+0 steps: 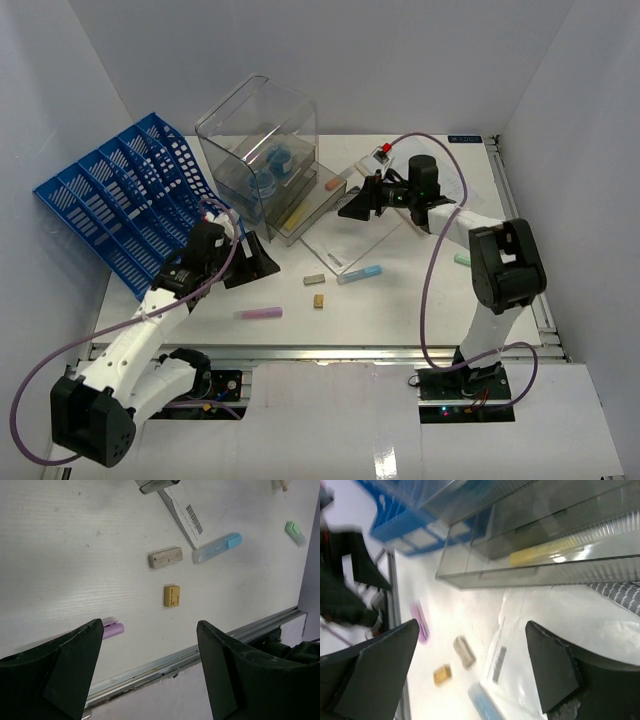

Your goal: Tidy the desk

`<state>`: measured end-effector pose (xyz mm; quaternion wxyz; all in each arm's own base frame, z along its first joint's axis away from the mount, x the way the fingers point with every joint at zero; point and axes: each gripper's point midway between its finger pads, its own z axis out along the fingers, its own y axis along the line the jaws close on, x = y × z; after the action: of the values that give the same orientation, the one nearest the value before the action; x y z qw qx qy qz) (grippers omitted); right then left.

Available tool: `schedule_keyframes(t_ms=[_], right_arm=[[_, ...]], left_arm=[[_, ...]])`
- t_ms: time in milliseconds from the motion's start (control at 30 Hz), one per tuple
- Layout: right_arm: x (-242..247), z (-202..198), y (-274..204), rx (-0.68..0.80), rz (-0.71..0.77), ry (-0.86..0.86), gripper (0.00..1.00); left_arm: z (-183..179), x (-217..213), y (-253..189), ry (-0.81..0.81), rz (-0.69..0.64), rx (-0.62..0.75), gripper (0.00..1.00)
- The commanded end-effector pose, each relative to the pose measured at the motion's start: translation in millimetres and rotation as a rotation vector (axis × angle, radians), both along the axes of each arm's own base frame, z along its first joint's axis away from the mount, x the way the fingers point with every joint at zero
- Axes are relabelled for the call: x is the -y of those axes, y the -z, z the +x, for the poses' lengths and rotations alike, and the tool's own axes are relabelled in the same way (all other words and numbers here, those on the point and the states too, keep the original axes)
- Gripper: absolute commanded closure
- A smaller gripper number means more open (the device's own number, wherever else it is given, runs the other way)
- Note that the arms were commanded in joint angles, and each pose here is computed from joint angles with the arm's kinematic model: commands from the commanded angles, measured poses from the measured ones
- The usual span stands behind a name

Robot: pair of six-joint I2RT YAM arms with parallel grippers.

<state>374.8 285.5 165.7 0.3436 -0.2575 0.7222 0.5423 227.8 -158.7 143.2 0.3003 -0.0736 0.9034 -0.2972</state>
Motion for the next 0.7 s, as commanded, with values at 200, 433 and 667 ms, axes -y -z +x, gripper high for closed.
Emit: schedule_keyframes(t_ms=[200,433,667], right_arm=[[52,-93,-1,0.458,-0.324,-0.310,0.02],[75,-133,9,0.586,-0.382,-0.317,0.02],[74,-147,14,0.539,-0.330,-0.266,0.02]], left_arm=[[2,2,2,0.019,0.149,-0.057,0.14],[-47,-31,44,-0.633,-0.183,-0.354,0.17],[-53,-56,45,-0.972,-0.351,-0.411,0.29]])
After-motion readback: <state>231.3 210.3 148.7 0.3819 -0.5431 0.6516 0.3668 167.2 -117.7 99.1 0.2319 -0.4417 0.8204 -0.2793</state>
